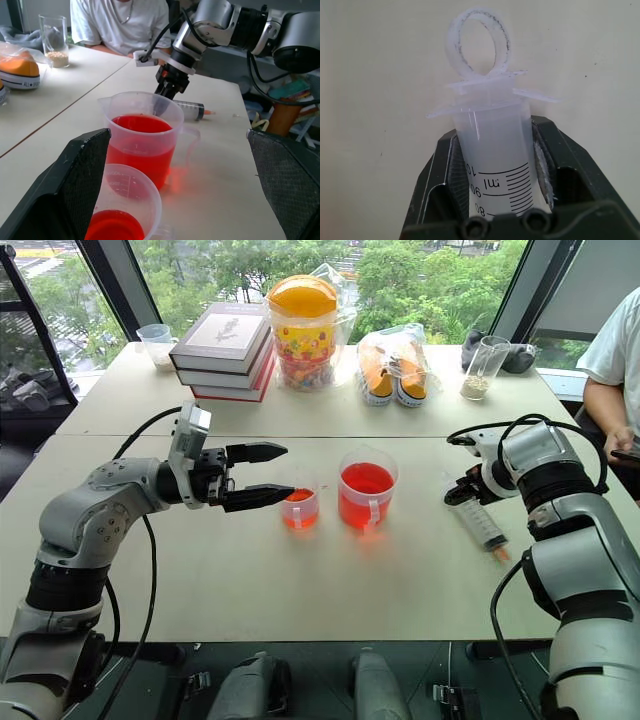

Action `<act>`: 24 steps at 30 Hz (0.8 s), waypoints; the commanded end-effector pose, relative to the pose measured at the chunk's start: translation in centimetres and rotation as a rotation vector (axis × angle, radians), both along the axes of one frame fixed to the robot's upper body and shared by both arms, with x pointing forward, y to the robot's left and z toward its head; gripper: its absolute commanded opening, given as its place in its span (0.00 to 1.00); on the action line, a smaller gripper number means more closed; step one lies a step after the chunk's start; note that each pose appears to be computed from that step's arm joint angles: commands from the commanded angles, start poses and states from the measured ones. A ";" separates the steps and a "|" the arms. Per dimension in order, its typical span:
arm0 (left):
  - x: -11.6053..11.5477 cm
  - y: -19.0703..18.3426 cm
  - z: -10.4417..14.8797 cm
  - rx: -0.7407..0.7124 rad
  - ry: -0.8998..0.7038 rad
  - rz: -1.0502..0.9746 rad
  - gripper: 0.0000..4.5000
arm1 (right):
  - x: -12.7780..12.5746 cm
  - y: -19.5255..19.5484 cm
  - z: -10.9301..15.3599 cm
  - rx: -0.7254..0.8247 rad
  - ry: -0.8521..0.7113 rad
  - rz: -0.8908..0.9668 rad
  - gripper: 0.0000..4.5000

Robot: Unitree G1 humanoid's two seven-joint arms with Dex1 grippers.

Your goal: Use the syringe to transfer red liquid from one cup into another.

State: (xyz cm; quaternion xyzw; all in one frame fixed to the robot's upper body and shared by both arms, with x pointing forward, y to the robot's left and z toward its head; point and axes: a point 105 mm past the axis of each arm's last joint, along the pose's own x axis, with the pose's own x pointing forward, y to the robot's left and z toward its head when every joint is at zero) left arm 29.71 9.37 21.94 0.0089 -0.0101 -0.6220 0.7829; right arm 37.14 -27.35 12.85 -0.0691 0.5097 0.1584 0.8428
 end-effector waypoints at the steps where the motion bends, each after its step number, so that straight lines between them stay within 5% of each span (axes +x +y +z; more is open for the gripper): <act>1: 0.1 0.2 1.6 -0.007 -0.059 -0.007 1.00 | 0.1 0.1 1.9 0.046 -0.062 -0.026 0.30; 5: 0.5 0.5 2.0 0.006 -0.074 -0.008 1.00 | 0.1 0.1 5.6 0.097 -0.205 -0.054 0.30; 14: 1.6 0.3 3.1 0.023 -0.095 -0.052 1.00 | -1.6 5.3 18.1 0.303 -0.828 0.095 0.30; 20: 2.4 -0.3 4.1 0.031 -0.122 -0.089 1.00 | -4.6 11.1 23.2 0.593 -1.232 0.290 0.30; 24: 2.8 -0.2 4.6 0.042 -0.137 -0.101 1.00 | -5.5 12.7 22.7 0.739 -1.366 0.281 0.30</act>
